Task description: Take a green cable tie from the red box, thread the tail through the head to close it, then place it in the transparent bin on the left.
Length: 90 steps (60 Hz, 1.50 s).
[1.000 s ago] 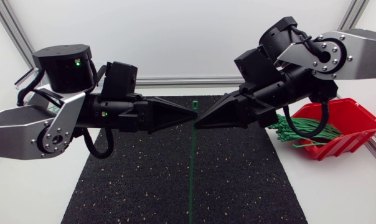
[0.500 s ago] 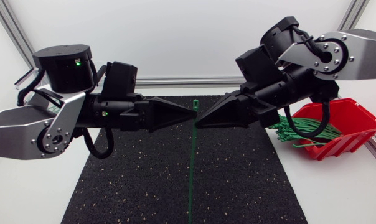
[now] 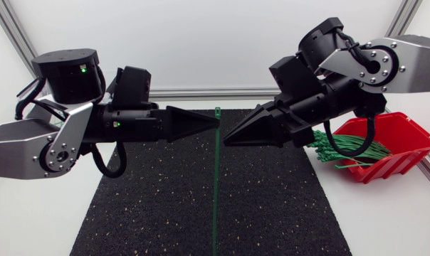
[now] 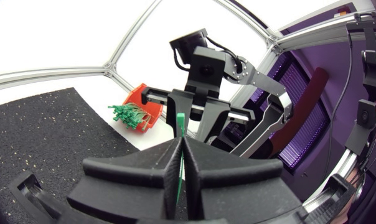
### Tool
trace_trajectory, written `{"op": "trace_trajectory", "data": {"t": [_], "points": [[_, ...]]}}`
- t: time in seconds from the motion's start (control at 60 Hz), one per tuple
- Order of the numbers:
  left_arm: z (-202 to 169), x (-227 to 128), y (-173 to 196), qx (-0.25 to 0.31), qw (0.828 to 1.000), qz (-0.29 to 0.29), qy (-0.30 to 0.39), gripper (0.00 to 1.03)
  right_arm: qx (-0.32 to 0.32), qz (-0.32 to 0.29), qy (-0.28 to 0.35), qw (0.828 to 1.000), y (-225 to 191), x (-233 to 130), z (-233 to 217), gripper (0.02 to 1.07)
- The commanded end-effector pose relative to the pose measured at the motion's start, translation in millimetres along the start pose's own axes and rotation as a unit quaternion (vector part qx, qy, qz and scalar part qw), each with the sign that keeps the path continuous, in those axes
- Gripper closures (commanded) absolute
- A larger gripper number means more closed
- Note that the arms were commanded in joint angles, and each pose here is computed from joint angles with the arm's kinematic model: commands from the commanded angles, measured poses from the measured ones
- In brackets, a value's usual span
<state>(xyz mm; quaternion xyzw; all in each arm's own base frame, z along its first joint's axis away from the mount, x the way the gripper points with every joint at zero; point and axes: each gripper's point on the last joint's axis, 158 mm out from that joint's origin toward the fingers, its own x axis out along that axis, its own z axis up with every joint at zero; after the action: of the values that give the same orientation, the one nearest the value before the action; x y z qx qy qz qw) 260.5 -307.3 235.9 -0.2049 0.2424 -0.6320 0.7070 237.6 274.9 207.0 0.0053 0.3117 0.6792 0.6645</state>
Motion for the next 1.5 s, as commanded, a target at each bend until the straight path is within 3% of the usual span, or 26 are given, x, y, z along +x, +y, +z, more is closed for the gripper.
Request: {"op": "trace_trajectory", "data": {"t": [0.0, 0.033, 0.05, 0.167, 0.283, 0.35, 0.45, 0.65, 1.033, 1.15, 1.283, 1.483], "points": [[29, -12, -6, 0.015, 0.999, 0.005, -0.031, 1.00, 0.004, -0.012, 0.013, 1.000, -2, 4, -14, 0.34], [31, -15, -4, 0.014, 0.999, 0.008, -0.035, 1.00, -0.011, -0.006, 0.017, 1.000, 3, 9, -16, 0.07], [32, -16, -4, 0.014, 0.999, 0.009, -0.036, 1.00, -0.015, -0.005, 0.019, 1.000, 3, 11, -18, 0.03], [37, -27, 1, 0.004, 0.999, 0.022, -0.047, 1.00, 0.003, -0.025, 0.057, 0.998, -6, 17, -34, 0.06], [43, -36, 7, -0.014, 0.998, 0.027, -0.054, 1.00, -0.040, -0.072, 0.082, 0.993, -26, 7, -46, 0.05], [44, -40, 9, -0.022, 0.998, 0.029, -0.056, 1.00, -0.006, -0.084, 0.089, 0.993, -36, -2, -49, 0.06], [44, -47, 13, -0.025, 0.997, 0.032, -0.059, 1.00, 0.005, -0.061, 0.125, 0.990, -34, -4, -56, 0.06], [43, -56, 16, -0.025, 0.997, 0.040, -0.064, 1.00, -0.066, 0.026, 0.183, 0.981, 4, -5, -70, 0.06], [43, -67, 15, -0.029, 0.996, 0.042, -0.069, 1.00, -0.082, 0.069, 0.252, 0.962, 46, 9, -92, 0.06], [41, -69, 15, -0.042, 0.996, 0.038, -0.066, 1.00, -0.139, 0.040, 0.274, 0.951, 43, 13, -107, 0.06], [45, -75, 15, -0.071, 0.995, 0.031, -0.066, 1.00, -0.220, -0.045, 0.287, 0.931, 21, 18, -110, 0.06], [49, -76, 25, -0.158, 0.986, 0.012, -0.051, 1.00, -0.322, -0.199, 0.223, 0.898, -35, 18, -72, 0.06]]}}
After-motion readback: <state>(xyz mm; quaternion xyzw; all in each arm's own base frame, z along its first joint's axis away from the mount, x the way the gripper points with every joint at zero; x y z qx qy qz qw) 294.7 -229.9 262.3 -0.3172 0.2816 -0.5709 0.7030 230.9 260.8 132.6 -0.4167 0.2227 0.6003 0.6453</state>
